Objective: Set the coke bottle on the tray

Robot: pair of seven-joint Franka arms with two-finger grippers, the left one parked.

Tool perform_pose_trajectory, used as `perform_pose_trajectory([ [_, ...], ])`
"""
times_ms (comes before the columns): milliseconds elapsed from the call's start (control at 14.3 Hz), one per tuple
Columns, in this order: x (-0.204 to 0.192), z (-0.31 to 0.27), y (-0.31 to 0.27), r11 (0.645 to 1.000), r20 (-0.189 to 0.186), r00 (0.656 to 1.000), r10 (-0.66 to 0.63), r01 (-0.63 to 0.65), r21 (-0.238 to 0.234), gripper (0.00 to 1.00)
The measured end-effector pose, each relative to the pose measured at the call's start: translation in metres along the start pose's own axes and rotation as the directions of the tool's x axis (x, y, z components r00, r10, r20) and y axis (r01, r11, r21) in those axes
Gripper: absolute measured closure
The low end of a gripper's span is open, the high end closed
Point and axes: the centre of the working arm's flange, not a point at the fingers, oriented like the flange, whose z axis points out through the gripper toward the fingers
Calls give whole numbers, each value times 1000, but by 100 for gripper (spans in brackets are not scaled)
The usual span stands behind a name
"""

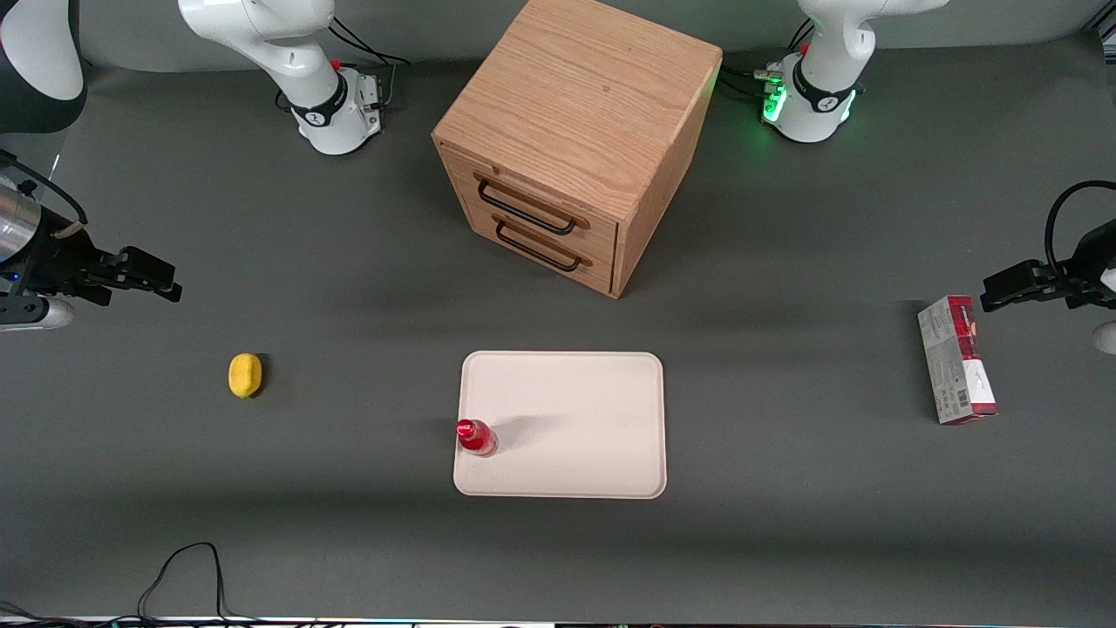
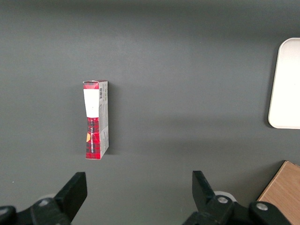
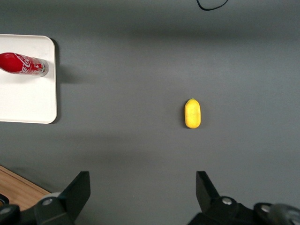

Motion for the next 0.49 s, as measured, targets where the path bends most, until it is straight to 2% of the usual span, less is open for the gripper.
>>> perform_pose_trajectory([
  [488,-1,-2,1,1000,-4,1000,0,0,-5,0],
])
